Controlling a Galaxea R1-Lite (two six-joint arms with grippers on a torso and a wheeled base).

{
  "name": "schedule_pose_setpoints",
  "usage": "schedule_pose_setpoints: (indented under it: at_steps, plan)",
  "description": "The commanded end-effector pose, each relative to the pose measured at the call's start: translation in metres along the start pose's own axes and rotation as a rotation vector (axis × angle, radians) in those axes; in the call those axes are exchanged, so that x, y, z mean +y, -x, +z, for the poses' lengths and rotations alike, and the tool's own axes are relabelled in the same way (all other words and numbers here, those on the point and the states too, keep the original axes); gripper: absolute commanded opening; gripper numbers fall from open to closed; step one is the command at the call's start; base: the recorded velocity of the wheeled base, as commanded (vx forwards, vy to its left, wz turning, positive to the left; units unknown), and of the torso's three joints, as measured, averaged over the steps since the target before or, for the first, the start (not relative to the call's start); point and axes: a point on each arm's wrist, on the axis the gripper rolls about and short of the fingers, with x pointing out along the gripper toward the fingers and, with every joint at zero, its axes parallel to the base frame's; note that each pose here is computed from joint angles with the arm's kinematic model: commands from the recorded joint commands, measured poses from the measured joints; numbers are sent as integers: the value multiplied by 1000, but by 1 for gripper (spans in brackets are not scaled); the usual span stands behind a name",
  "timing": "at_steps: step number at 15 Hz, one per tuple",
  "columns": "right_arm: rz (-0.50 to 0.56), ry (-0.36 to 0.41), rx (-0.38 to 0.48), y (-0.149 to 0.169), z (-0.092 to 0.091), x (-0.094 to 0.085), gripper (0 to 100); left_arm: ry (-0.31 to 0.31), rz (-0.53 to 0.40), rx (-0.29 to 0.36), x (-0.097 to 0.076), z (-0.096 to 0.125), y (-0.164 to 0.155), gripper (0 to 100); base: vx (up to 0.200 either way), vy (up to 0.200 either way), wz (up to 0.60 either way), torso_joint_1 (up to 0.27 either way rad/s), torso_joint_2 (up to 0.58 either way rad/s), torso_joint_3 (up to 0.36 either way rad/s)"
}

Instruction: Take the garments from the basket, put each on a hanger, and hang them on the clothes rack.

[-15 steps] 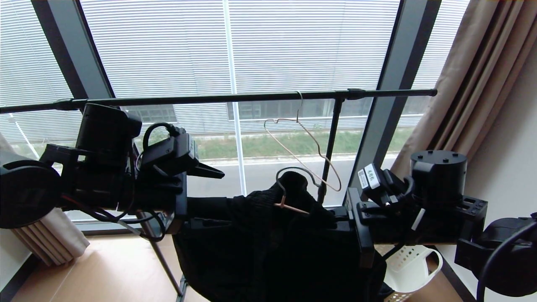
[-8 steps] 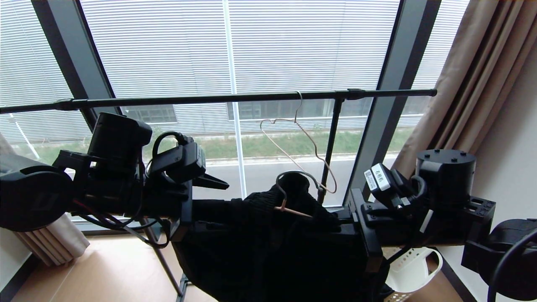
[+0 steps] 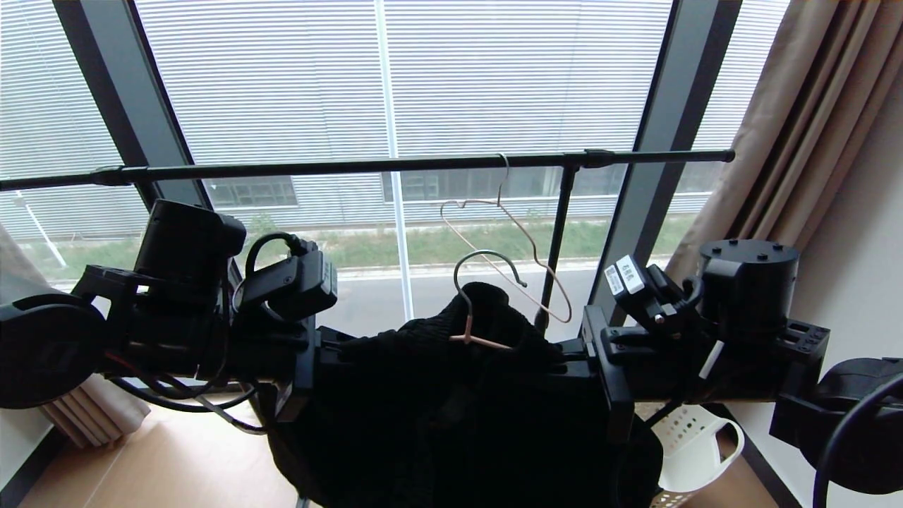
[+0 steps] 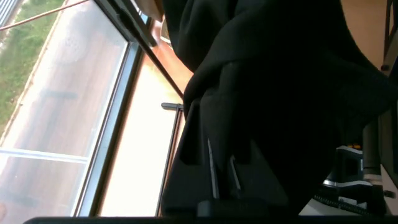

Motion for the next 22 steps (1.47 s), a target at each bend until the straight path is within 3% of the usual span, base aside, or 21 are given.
schedule_pose_setpoints:
  at_steps: [1, 2, 3, 11, 22]
  plan:
    - [-13, 1, -3, 2, 0, -3, 0, 3, 2, -8, -2, 2, 3, 0, 0, 0, 0, 0, 0, 0]
    - [-15, 0, -2, 3, 0, -3, 0, 25, -4, -16, -2, 2, 3, 0, 0, 0, 0, 0, 0, 0]
    - [-19, -1, -2, 4, 0, -4, 100, 31, 7, -19, -1, 2, 7, 0, 0, 0, 0, 0, 0, 0]
    - [-107, 43, -12, 27, -2, -21, 100, 85, 89, -48, -3, -7, 44, 0, 0, 0, 0, 0, 0, 0]
    - [-92, 39, -22, 36, -4, -26, 100, 120, 145, -136, -2, -17, 84, 0, 0, 0, 0, 0, 0, 0]
